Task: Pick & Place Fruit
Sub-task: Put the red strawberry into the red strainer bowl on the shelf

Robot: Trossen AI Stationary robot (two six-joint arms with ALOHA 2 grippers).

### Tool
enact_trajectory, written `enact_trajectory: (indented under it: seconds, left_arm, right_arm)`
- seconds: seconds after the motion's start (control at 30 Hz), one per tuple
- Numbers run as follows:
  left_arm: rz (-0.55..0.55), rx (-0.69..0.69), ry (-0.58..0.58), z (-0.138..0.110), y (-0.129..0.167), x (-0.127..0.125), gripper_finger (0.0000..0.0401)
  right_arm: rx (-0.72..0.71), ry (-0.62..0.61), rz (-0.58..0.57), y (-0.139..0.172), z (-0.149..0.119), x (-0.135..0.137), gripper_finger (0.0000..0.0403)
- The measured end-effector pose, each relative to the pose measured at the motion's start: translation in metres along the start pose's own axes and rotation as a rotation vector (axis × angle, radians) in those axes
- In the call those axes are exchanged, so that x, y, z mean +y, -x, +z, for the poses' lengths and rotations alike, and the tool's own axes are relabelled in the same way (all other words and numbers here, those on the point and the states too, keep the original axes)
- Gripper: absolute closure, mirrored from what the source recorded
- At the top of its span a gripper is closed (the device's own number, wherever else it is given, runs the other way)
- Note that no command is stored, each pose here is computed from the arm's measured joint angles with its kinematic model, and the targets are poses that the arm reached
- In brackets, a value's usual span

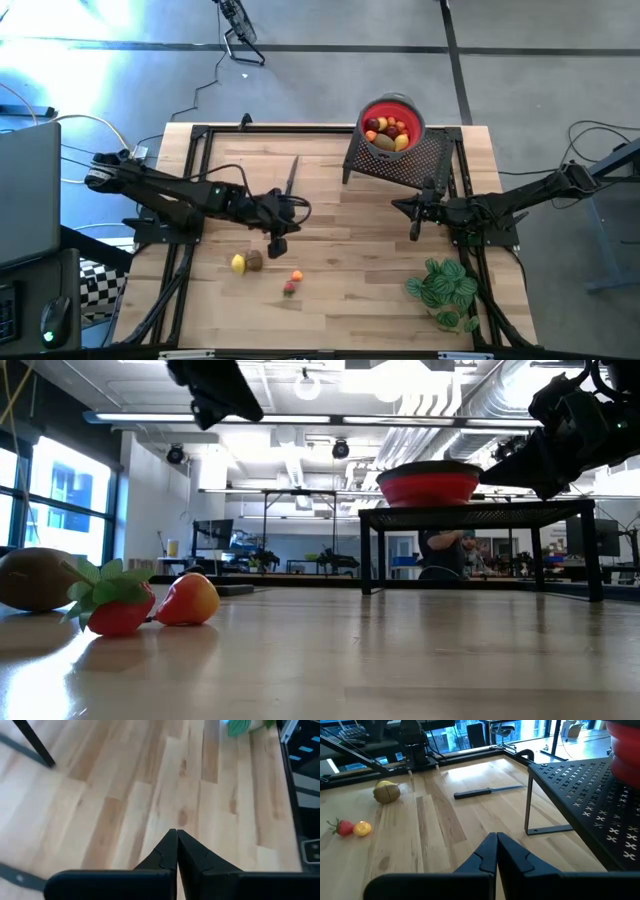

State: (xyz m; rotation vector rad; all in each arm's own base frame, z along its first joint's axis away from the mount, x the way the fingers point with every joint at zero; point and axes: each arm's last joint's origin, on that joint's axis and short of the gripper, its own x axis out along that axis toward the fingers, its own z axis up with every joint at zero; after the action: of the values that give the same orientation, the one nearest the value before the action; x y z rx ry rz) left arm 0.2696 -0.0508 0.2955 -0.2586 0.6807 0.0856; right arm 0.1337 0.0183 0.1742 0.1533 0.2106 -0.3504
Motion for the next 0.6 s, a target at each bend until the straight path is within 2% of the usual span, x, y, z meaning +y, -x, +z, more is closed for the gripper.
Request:
enact_trajectory:
  seconds: [0.6]
  left_arm:
    - [-0.006, -0.026, 0.15, -0.015, 0.008, -0.034, 0.0401]
  right_arm:
    - [0.0, 0.0, 0.0, 0.0, 0.0, 0.0, 0.04]
